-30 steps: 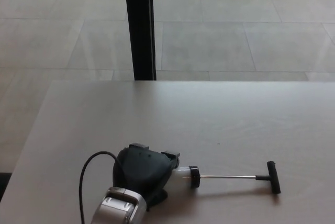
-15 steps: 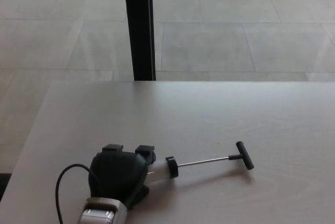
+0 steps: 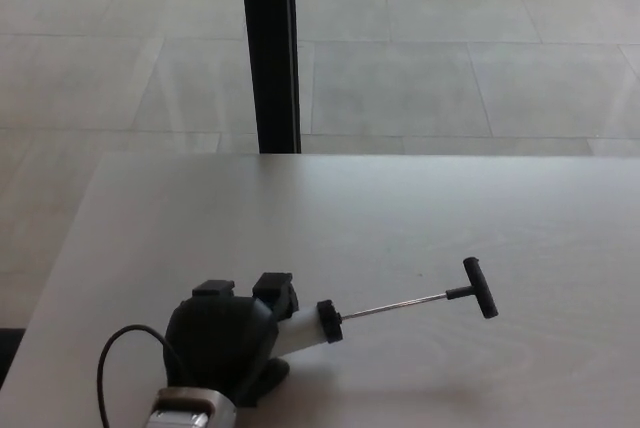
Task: The robot uses its left hand to lift the air pump kept on the middle of the desk and use the right hand to compress the handle
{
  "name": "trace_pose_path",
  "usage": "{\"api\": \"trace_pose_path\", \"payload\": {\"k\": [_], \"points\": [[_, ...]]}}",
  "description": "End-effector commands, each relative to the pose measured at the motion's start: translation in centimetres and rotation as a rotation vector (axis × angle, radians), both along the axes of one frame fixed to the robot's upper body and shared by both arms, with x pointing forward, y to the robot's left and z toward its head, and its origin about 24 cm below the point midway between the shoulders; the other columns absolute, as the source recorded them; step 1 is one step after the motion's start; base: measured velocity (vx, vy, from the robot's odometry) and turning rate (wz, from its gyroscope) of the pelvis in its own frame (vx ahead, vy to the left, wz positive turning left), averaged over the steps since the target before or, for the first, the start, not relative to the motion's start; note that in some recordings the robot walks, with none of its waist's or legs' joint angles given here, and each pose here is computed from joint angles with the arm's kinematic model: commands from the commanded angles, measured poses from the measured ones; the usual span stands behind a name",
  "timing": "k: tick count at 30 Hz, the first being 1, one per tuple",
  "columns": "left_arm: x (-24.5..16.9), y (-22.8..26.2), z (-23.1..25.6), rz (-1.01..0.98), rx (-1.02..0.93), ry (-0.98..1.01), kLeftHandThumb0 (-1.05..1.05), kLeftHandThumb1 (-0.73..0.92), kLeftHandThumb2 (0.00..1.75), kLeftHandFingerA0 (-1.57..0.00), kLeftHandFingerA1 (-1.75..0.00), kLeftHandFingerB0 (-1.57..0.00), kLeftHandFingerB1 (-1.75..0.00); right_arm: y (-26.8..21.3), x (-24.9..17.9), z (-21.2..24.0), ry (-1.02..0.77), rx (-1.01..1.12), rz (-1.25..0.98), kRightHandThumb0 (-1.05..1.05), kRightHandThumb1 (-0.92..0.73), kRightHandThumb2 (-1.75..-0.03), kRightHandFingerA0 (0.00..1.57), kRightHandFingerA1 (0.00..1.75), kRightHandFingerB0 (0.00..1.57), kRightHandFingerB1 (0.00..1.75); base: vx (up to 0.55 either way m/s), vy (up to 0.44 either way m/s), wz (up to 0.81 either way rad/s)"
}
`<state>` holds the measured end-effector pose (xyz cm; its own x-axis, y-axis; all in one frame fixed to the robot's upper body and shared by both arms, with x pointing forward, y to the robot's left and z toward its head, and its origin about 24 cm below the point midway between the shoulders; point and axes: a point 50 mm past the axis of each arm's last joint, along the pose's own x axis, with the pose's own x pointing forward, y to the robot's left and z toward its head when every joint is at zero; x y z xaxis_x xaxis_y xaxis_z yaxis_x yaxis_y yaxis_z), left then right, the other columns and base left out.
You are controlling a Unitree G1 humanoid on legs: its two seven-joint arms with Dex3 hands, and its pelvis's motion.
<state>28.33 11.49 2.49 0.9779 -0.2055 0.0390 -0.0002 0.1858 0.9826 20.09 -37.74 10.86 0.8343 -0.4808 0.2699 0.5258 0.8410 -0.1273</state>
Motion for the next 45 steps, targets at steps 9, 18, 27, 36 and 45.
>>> {"api": "trace_pose_path", "payload": {"k": [9, 18, 27, 36, 45], "points": [[1.0, -1.1, 3.6, -0.189, 0.012, -0.089, -0.09, 0.70, 0.89, -0.69, -1.75, -0.58, -1.53, 10.0, 8.8, 2.8, 0.068, -0.101, 0.403, -0.85, -0.92, -0.78, 0.04, 0.33, 0.11, 0.26, 0.00, 0.000, 0.01], [1.9, -1.5, 5.8, -0.177, -0.025, -0.139, 0.00, 0.61, 1.01, -0.79, -1.75, -0.67, -1.42, 15.5, 10.4, 0.2, 0.116, -0.083, 0.476, -0.87, -0.84, -1.21, 0.03, 0.46, 0.08, 0.39, 0.00, 0.000, 0.00], [2.1, -1.1, 6.2, -0.133, -0.049, -0.122, -0.06, 0.65, 0.95, -0.74, -1.75, -0.60, -1.56, 17.4, 10.4, -0.7, 0.108, -0.030, 0.486, -0.83, -0.81, -1.21, 0.09, 0.48, 0.06, 0.41, 0.00, 0.000, 0.00], [1.8, -1.0, 5.7, -0.122, -0.065, -0.120, -0.07, 0.66, 0.94, -0.78, -1.75, -0.64, -1.53, 17.8, 10.2, -0.4, 0.048, 0.070, 0.451, -0.77, -0.79, -1.19, 0.04, 0.46, 0.04, 0.43, 0.00, 0.000, 0.00], [2.0, -1.4, 5.9, -0.105, -0.048, -0.126, -0.08, 0.64, 0.95, -0.78, -1.75, -0.63, -1.56, 20.2, 10.3, 0.1, 0.005, 0.106, 0.454, -0.76, -0.82, -1.21, 0.04, 0.46, 0.01, 0.40, 0.00, 0.000, 0.00]]}}
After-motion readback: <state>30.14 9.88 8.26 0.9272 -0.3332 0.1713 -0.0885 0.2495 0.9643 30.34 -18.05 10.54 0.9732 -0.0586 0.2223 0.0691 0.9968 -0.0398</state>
